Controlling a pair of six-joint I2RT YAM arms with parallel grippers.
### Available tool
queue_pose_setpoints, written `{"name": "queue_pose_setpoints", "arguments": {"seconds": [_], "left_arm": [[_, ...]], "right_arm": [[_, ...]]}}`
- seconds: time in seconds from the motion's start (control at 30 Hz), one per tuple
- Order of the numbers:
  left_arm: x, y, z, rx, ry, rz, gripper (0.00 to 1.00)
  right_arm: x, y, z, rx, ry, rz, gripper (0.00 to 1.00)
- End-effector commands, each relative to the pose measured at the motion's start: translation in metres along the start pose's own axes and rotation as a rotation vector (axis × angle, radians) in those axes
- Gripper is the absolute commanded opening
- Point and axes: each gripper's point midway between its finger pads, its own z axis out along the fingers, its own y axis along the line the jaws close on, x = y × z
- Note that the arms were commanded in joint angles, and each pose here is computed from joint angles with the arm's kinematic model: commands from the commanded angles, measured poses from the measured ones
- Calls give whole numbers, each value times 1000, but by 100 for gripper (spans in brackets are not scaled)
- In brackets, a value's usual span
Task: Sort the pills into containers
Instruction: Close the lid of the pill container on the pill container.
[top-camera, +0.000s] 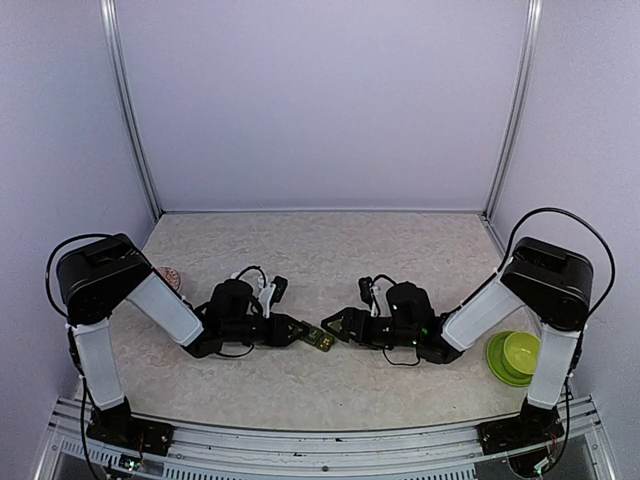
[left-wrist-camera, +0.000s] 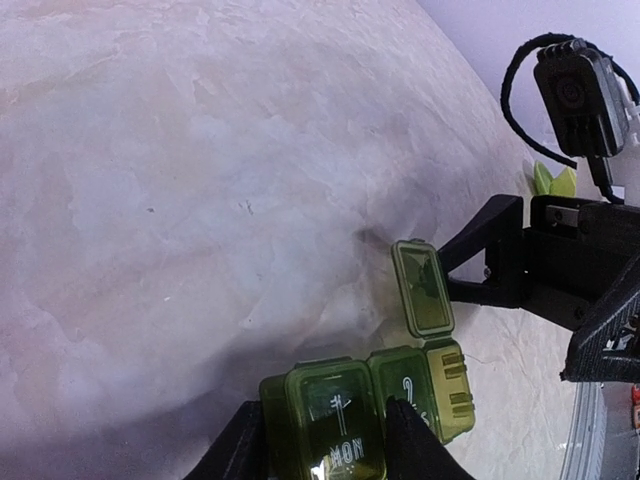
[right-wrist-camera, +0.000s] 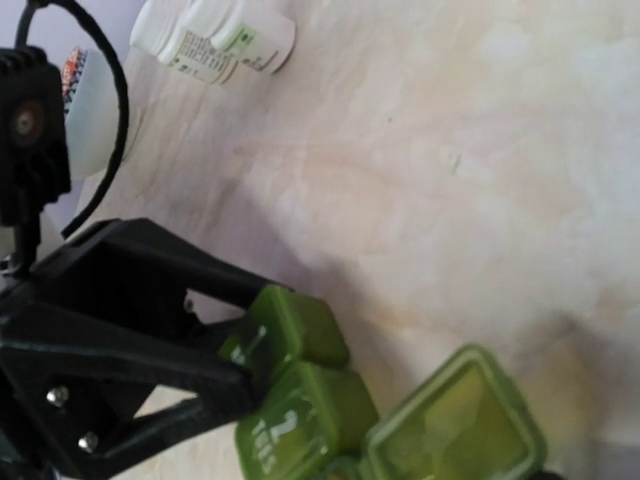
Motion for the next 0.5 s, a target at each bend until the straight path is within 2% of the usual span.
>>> {"name": "queue_pose_setpoints", "arguments": {"seconds": [0.0, 0.47], "left_arm": [[7, 10, 6, -28, 32, -11, 36], [10, 13, 10, -31, 48, -22, 32]], "right_arm": [[-9, 0, 2, -26, -18, 3, 87], [-11, 3, 4, -67, -19, -5, 87]]}}
